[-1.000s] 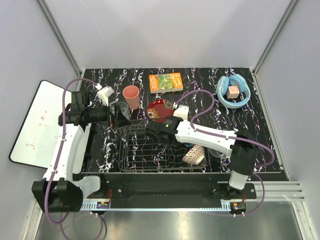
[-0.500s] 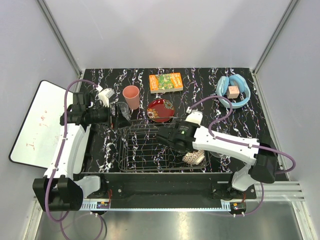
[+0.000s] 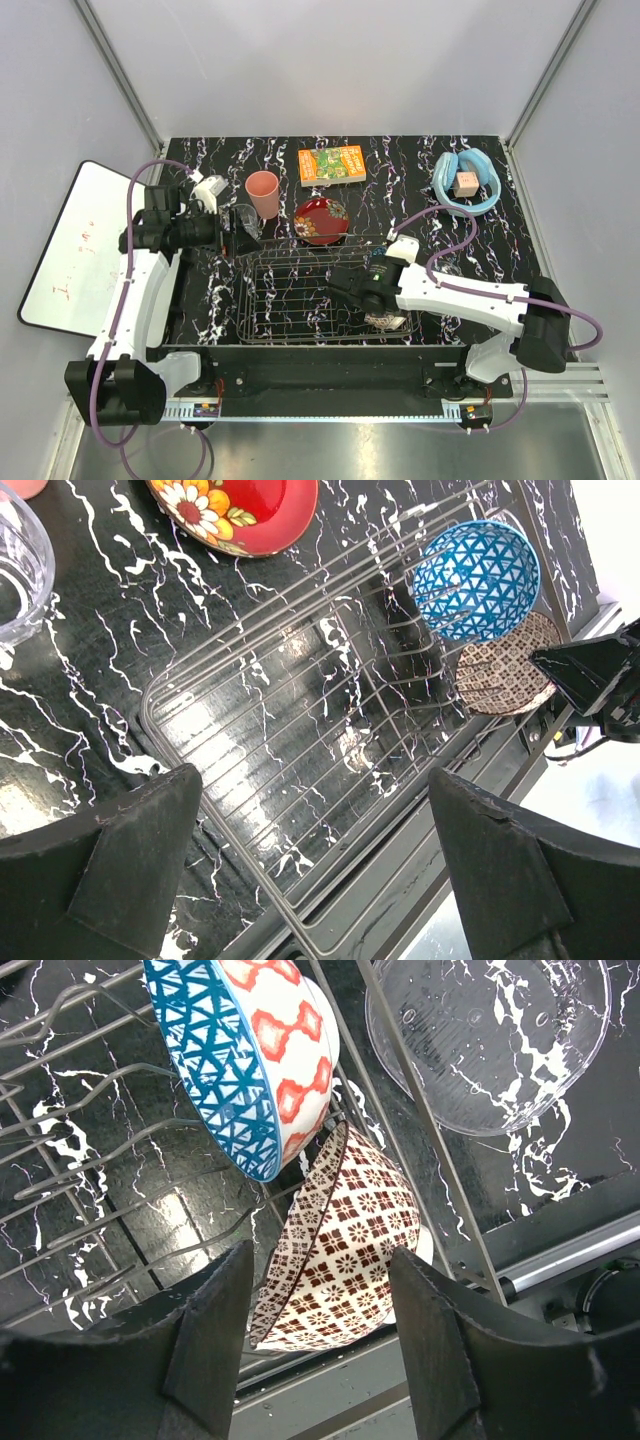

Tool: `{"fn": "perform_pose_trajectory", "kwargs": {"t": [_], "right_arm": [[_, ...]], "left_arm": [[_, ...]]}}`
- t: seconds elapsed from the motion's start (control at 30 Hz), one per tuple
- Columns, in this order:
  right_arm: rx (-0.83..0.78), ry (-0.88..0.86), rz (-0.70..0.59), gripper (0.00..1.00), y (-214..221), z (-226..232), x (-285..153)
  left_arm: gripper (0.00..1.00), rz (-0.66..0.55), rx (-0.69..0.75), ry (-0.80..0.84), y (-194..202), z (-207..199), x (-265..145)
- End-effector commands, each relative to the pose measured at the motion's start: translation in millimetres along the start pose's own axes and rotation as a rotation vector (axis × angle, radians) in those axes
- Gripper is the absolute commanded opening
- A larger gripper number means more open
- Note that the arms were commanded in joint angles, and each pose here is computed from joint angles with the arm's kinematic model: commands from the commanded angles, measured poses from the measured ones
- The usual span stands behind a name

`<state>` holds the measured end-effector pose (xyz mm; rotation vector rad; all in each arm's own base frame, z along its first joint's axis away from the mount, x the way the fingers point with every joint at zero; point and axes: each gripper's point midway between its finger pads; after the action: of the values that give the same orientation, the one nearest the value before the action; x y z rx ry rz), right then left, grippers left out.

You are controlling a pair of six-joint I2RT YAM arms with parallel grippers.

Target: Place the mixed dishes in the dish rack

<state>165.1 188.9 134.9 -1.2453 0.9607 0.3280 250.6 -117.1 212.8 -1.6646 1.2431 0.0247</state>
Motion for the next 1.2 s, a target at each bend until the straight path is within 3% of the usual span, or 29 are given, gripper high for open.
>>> {"fn": "perform_pose_trajectory", "kwargs": {"t": [0.0, 0.1, 0.47, 0.57, 0.67, 0.77, 0.8, 0.9, 0.97, 1.17], "right_arm": [[-0.164, 0.217, -0.022, 0.62, -7, -61, -5], [-0.182, 0.246, -0.017, 0.58, -2, -65, -1], [-0.210, 0.228, -0.029, 0.13, -7, -68, -2], [-0.237, 0.225, -0.036, 0.06, -9, -63, -3], [-0.270, 0.230, -0.026, 0.06, -8, -59, -4], [-0.299, 0.224, -0.005, 0.22, -6, -57, -6], [-0.292, 0.210, 0.003, 0.34, -7, -56, -9], [-0.283, 0.175, 0.031, 0.52, -8, -57, -17], [-0.278, 0.154, 0.054, 0.53, -8, -57, -22], [-0.309, 0.112, 0.139, 0.41, -1, -51, -35]], "left_arm": [[0.99, -0.057, 0.046, -0.013, -11, -2, -5], [0.99, -0.057, 0.054, -0.014, -10, -1, -5], [0.99, -0.059, 0.056, -0.018, -10, 0, -4], [0.99, -0.063, 0.061, -0.023, -10, 1, -4], [0.99, -0.067, 0.072, -0.031, -11, 2, -5], [0.99, -0.069, 0.078, -0.033, -11, 2, -5], [0.99, -0.069, 0.083, -0.035, -12, 2, -5], [0.99, -0.067, 0.086, -0.038, -11, 4, -5], [0.99, -0.064, 0.085, -0.037, -9, 6, -3], [0.99, -0.075, 0.096, -0.043, -10, 7, -3]]}}
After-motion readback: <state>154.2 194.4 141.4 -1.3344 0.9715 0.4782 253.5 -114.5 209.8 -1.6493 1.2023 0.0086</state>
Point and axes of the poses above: each gripper's point midway between its finger pads, its own x axis out along the fingers, its own z axis along the line the jaws close on, y = z × x, and after that the axes turned 4 degrees about x, right-handed
